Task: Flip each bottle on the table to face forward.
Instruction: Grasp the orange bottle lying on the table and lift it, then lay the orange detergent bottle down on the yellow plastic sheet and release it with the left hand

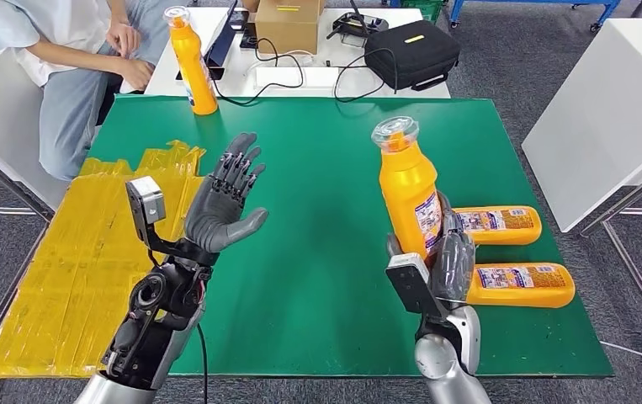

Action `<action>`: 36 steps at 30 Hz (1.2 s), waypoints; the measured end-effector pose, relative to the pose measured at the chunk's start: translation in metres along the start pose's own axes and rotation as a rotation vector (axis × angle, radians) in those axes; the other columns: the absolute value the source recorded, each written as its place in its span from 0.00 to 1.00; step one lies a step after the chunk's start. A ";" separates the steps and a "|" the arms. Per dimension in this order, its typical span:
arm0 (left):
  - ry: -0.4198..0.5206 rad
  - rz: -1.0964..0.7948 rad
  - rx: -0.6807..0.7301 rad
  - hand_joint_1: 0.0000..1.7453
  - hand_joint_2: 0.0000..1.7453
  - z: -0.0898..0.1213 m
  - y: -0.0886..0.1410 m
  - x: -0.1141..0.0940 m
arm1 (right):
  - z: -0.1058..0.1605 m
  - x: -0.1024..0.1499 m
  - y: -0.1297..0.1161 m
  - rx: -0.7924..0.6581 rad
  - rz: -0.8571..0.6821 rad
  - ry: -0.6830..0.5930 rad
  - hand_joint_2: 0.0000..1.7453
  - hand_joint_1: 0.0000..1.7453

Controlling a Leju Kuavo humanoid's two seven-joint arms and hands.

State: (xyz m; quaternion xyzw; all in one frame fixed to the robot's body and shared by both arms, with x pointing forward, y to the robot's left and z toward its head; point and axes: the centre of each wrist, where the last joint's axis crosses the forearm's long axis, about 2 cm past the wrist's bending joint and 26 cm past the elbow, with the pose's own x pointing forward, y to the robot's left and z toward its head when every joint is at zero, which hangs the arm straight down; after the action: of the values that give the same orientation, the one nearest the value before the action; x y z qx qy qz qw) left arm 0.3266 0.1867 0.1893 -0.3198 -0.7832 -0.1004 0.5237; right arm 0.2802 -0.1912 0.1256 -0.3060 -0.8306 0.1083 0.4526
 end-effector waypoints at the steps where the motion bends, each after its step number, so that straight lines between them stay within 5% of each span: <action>1: 0.003 0.015 -0.014 0.00 1.00 -0.001 -0.002 -0.001 | -0.001 0.001 0.001 -0.004 -0.007 -0.004 1.00 1.00; 17: 0.043 0.054 -0.136 0.00 1.00 -0.013 -0.026 -0.013 | 0.005 0.038 0.025 0.145 -0.095 -0.167 1.00 1.00; 36: 0.009 0.055 -0.139 0.00 1.00 -0.016 -0.037 -0.005 | -0.002 0.070 0.071 0.382 -0.096 -0.291 1.00 1.00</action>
State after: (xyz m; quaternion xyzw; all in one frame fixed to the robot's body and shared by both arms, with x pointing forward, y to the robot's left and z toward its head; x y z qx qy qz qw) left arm 0.3172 0.1483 0.1982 -0.3763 -0.7631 -0.1416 0.5061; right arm 0.2828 -0.0931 0.1425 -0.1564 -0.8650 0.2847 0.3824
